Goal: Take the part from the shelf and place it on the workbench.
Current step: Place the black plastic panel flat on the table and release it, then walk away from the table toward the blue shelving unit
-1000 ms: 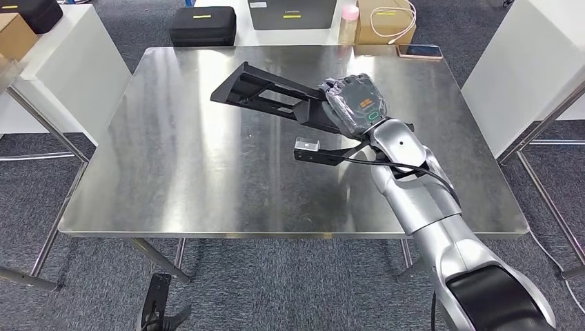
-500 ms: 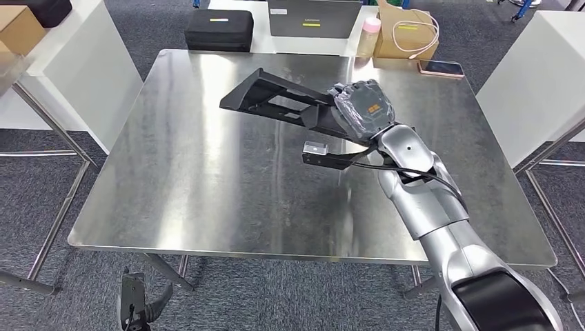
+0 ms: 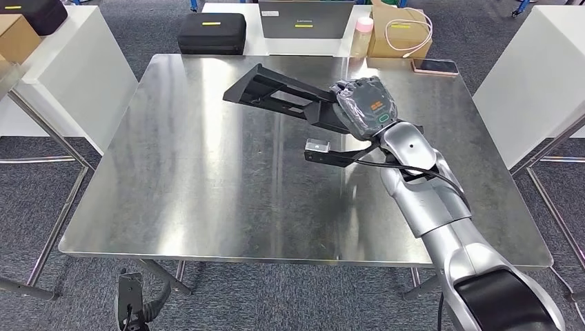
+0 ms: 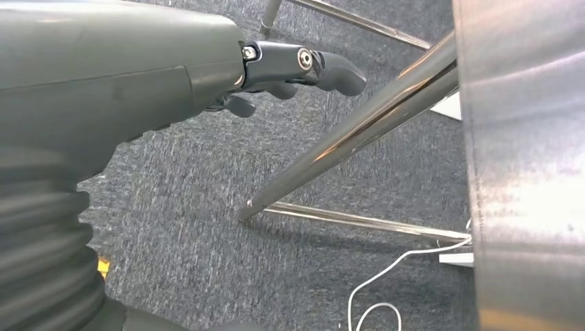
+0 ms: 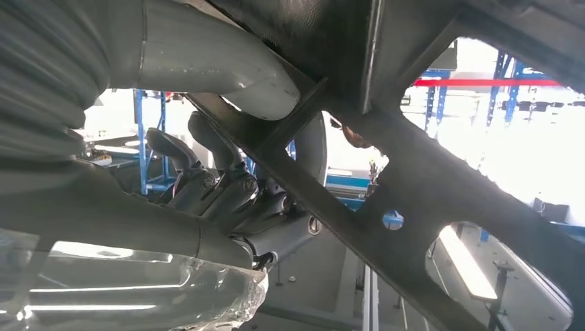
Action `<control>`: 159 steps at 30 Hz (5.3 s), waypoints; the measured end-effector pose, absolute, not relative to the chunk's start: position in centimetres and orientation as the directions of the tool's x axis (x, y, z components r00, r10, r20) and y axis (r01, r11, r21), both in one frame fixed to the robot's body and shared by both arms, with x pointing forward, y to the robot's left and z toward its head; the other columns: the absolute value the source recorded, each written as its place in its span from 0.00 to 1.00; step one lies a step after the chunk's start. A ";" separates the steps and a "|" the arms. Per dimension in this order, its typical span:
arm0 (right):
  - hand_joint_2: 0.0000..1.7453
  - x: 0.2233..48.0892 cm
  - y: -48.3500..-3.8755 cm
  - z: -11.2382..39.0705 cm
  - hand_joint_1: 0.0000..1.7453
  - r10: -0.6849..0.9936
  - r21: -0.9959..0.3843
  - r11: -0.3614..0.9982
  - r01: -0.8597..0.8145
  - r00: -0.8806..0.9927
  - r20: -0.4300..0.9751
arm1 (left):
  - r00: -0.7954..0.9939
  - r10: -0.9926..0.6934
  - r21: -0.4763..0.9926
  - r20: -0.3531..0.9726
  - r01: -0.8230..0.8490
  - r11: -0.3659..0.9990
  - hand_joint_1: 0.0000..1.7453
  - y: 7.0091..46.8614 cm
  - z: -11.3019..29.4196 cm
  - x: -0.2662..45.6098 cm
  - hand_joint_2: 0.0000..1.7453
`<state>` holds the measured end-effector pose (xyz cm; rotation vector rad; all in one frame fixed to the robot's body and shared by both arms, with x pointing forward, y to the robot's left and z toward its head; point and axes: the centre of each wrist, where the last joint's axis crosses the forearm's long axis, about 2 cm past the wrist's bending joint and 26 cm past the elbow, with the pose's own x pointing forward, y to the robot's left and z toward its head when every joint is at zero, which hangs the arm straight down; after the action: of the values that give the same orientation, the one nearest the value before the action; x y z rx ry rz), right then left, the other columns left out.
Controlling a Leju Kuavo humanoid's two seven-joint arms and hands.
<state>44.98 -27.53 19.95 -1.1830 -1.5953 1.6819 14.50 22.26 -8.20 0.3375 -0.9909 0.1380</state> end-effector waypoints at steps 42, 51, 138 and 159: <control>0.00 46.1 -30.1 20.1 0.00 0.924 -0.998 -0.058 -0.017 -0.381 -0.047 | 0.730 -0.025 0.225 0.683 -0.177 0.958 0.00 21.7 -8.5 13.5 0.00; 0.00 47.0 -33.0 21.5 0.00 0.956 -0.998 -0.037 -0.059 -0.293 -0.018 | 0.741 -0.029 0.226 0.671 -0.167 0.960 0.00 21.6 -8.5 13.4 0.00; 0.00 47.0 -34.0 21.0 0.00 0.963 -0.995 -0.064 -0.083 -0.265 -0.040 | 0.708 -0.026 0.220 0.706 -0.184 0.958 0.00 21.8 -8.4 13.9 0.00; 0.00 46.7 -33.3 20.5 0.00 0.986 -0.997 -0.071 0.011 -0.154 -0.071 | 0.713 -0.016 0.218 0.701 -0.193 0.957 0.00 21.8 -8.4 13.7 0.00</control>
<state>46.73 -33.28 20.47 -1.1887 -1.2921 1.3742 13.70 21.83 -8.45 0.2867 -0.7740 0.0995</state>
